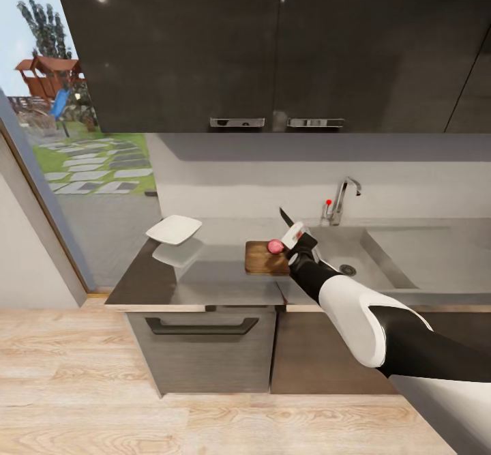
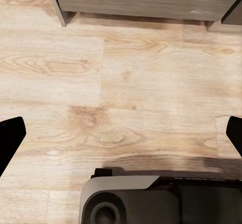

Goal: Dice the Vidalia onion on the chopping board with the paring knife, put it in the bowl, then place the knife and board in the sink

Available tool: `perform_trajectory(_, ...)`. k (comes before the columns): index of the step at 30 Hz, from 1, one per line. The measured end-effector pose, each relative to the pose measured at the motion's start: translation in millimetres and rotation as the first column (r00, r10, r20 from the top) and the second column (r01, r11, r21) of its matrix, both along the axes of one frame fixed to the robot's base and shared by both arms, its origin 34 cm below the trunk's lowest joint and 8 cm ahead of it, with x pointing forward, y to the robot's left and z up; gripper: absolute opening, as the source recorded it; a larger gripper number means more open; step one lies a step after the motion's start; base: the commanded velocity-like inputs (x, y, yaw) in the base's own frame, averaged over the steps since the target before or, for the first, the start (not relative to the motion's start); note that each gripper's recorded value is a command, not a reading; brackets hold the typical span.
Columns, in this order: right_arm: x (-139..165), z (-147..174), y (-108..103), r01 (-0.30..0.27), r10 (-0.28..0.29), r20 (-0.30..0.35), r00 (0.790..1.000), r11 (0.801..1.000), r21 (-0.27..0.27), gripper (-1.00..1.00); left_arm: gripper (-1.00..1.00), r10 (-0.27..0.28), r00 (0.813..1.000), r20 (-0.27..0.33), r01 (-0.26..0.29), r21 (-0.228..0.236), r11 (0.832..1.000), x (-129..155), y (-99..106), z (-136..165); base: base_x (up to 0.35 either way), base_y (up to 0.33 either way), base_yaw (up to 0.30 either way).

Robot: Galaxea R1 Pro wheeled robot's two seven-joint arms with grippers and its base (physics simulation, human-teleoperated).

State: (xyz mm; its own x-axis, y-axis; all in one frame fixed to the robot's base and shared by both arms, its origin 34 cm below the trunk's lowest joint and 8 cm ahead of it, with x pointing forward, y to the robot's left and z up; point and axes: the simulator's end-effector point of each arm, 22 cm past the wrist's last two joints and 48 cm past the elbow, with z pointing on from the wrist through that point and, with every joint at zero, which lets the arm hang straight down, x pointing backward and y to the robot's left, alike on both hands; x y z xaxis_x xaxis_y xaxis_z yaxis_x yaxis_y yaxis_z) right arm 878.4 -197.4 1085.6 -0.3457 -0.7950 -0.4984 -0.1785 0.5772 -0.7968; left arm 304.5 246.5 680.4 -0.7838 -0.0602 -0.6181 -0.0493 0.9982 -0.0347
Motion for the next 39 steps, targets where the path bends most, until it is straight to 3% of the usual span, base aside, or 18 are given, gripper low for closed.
perform_trajectory(5,1.4,2.1,3.9,-0.016,0.016,0.017,1.0,1.0,0.006,-1.0,1.0,0.0,1.0,0.0,0.0,0.0,1.0,-0.2,0.0,-0.1,0.0,0.0,0.0)
perform_trajectory(10,-0.2,1.9,3.4,-0.032,0.034,0.036,0.999,0.997,-0.071,-1.0,1.0,0.0,1.0,-0.002,0.0,0.0,1.0,-0.9,0.1,-0.5,0.0,0.0,0.0)
perform_trajectory(12,-0.3,1.7,3.6,-0.034,0.036,0.035,0.999,0.997,-0.075,-1.0,1.0,0.0,1.0,-0.007,0.0,0.001,1.0,-2.9,0.4,-1.4,0.0,0.0,0.0)
perform_trajectory(39,-1.1,-1.4,6.4,-0.047,0.049,0.026,0.998,0.996,-0.074,-1.0,1.0,0.001,1.0,-0.017,-0.001,0.002,1.0,-7.2,1.3,-3.6,0.0,0.0,0.0)
